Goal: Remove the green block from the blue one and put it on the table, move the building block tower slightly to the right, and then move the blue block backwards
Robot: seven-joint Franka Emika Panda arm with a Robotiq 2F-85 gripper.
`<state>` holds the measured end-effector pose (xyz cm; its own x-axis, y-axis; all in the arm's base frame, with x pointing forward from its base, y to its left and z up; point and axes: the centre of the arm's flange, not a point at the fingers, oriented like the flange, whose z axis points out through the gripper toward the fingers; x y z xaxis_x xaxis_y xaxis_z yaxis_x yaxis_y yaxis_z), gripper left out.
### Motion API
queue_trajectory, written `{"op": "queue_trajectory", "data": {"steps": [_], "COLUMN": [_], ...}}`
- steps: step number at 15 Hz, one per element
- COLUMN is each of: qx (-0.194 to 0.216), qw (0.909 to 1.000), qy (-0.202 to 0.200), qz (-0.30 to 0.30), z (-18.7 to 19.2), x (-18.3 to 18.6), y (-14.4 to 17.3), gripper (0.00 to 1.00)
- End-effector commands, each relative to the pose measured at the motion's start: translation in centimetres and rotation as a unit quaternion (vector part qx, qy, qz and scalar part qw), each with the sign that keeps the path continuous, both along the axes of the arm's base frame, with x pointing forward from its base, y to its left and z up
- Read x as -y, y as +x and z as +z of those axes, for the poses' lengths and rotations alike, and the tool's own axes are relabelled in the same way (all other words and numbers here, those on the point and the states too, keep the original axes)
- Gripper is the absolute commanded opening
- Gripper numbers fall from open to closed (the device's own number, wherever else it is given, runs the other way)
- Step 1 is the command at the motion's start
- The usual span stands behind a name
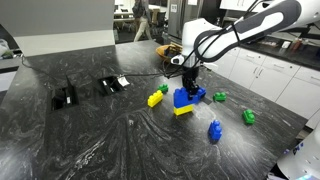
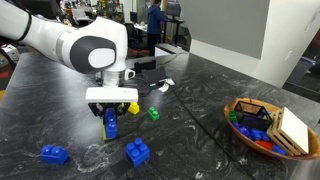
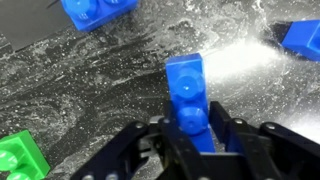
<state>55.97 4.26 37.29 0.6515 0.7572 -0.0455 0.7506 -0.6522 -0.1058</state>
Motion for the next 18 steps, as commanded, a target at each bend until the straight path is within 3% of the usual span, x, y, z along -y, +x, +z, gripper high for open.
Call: {"op": "queue_trajectory", "data": {"steps": [1,9,18], "qx": [-0.013,0.012,0.033], "qw": [0.9999,0.9995,0.9945], "qy": [0.004,0.026,0.029], "qz": [0.002,-0.012,0.095], "z": [0.4,3.7,12.3], "x": [0.8,2.1,4.9], "y": [0.7,-0.5,-7.1], "gripper": [0.11,0.09,0.09]}}
